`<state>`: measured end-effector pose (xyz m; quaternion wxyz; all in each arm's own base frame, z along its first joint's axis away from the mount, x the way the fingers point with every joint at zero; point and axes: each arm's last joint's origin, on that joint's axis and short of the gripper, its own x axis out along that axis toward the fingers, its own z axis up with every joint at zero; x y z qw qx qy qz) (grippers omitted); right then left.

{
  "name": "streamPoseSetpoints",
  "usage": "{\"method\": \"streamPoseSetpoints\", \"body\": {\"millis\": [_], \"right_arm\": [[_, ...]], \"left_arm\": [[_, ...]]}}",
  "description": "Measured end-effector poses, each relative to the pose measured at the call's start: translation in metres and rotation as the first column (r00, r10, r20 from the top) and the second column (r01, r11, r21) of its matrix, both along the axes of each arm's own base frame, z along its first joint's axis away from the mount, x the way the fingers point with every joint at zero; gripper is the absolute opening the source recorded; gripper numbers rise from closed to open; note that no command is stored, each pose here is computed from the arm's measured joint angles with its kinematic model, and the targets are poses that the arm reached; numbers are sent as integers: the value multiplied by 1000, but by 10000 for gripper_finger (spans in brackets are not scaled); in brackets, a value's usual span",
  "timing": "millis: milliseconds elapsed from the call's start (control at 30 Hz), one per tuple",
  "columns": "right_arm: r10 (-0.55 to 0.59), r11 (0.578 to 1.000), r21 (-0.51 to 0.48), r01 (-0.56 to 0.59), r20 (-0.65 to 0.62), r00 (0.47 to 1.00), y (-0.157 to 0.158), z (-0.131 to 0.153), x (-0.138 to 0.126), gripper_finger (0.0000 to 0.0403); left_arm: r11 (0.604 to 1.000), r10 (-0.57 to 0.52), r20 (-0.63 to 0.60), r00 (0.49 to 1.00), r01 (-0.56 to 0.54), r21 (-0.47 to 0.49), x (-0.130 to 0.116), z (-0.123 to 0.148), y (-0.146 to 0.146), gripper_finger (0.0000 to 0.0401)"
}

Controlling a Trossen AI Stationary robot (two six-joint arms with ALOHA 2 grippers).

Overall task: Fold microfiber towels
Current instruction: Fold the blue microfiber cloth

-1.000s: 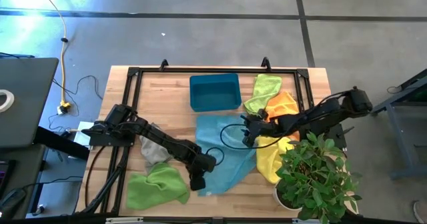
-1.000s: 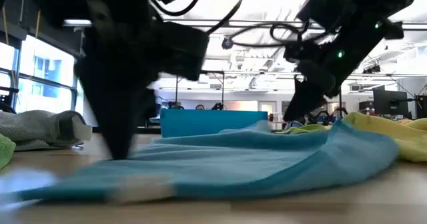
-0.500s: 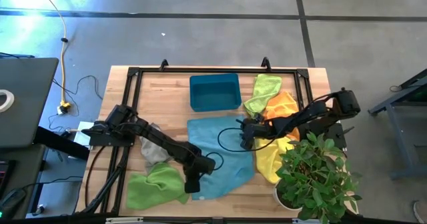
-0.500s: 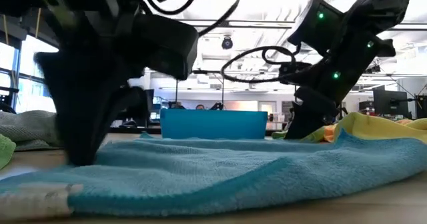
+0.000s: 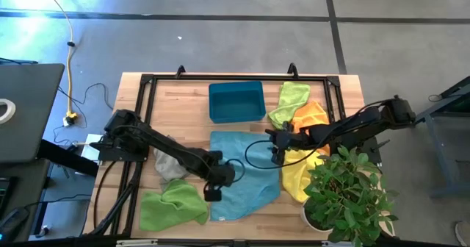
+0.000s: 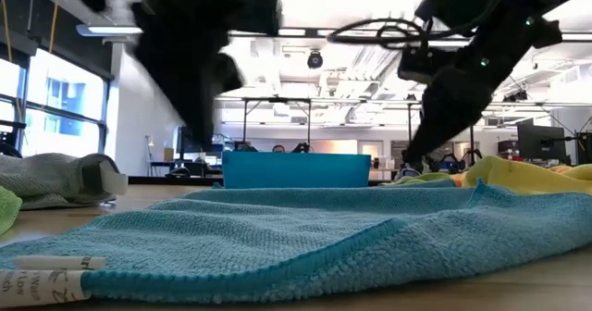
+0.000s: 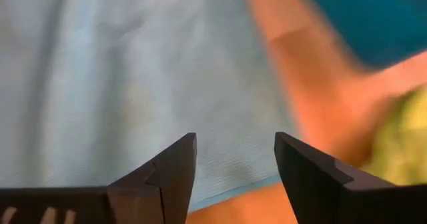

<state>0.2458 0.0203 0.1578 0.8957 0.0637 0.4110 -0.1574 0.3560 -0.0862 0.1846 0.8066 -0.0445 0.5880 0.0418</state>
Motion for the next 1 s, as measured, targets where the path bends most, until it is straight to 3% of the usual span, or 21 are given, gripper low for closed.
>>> {"method": "streamPoseSetpoints", "body": {"millis": [100, 200, 433, 600, 733, 900, 1000], "right_arm": [[-24, 998, -52, 23, -20, 1000, -8, 0, -2, 197], [-53, 997, -50, 51, -30, 998, -17, -1, -1, 197], [-107, 993, -53, 103, -65, 992, -39, -3, -4, 197], [-46, 999, 10, 47, -86, 995, -54, -4, -5, 197], [1, 997, 75, 5, -85, 996, -67, -4, -7, 197], [27, 992, 122, -16, -88, 996, -76, -7, -8, 197], [26, 992, 125, -13, -109, 994, -79, -12, -7, 197]], "left_arm": [[990, 4, -16, 1000, -2, 143, -1, -2, 14, 19], [976, 19, -33, 999, -11, 218, 0, -3, 30, 30], [966, 111, -98, 989, -84, 243, -2, -4, 71, 106], [945, 192, -109, 975, -153, 290, -4, -4, 100, 165], [957, 195, -127, 973, -160, 244, -5, -5, 122, 180], [991, 105, -134, 985, -93, 94, -9, -14, 141, 181], [994, 88, -140, 986, -76, 83, -14, -22, 149, 181]]}}
